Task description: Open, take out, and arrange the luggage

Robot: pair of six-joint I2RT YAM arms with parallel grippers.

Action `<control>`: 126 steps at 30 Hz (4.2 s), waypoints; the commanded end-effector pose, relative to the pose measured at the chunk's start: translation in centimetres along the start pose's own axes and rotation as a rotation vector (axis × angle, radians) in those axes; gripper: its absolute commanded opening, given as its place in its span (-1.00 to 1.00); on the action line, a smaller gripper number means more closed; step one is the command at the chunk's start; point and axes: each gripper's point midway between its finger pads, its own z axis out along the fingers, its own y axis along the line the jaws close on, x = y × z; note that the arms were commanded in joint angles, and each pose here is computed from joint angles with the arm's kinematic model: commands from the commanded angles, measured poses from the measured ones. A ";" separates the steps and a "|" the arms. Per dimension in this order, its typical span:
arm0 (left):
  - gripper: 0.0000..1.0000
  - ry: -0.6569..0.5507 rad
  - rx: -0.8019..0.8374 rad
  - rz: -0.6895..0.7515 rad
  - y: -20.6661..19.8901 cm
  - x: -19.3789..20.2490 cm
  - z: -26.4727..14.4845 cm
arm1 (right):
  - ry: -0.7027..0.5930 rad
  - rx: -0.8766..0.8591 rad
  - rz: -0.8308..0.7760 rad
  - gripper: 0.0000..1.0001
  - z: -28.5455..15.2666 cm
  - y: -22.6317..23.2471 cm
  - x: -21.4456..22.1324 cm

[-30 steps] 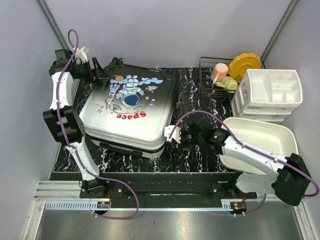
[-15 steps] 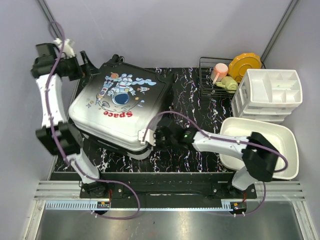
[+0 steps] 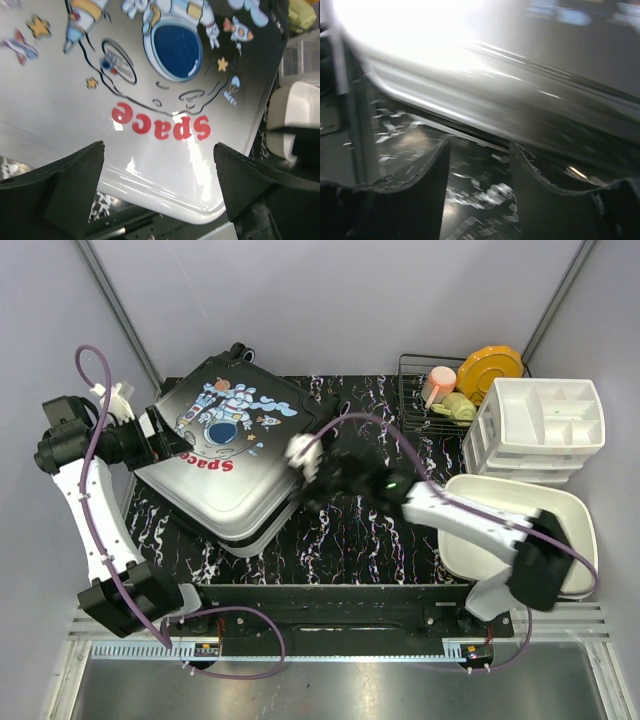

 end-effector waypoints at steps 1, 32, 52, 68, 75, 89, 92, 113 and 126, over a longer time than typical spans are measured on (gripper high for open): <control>0.87 0.013 0.110 0.037 -1.9 1.3 -0.2 | -0.135 0.188 0.115 0.20 -8.6 -6.6 -1.4; 0.76 0.063 0.092 -0.115 0.0 3.2 1.8 | -0.245 0.296 -0.010 -0.38 -1.9 -17.4 7.7; 0.73 -0.044 -0.022 -0.499 5.1 6.0 0.0 | -0.255 0.371 -0.037 -1.00 -1.9 -18.8 8.2; 0.82 -0.119 0.027 -0.542 7.8 6.0 0.9 | -0.183 0.263 -0.092 -1.00 -3.0 -15.5 9.5; 0.71 -0.080 0.006 -0.430 10.2 -0.1 5.7 | -0.178 0.183 -0.125 -1.00 -1.5 -12.4 8.9; 0.62 -0.025 -0.054 -0.441 13.4 -2.5 9.5 | -0.040 0.565 -0.050 -1.00 -7.8 -22.5 11.6; 0.61 -0.025 -0.063 -0.447 14.3 -3.0 10.0 | -0.015 0.571 -0.098 -1.00 -8.8 -24.1 12.6; 0.34 -0.032 -0.182 -0.669 19.7 5.6 4.3 | -0.184 0.439 -0.162 -1.00 -6.8 -27.2 11.4; 0.11 0.078 -0.184 -0.643 20.0 7.9 9.6 | -0.188 0.415 -0.165 -1.00 -6.7 -26.7 11.1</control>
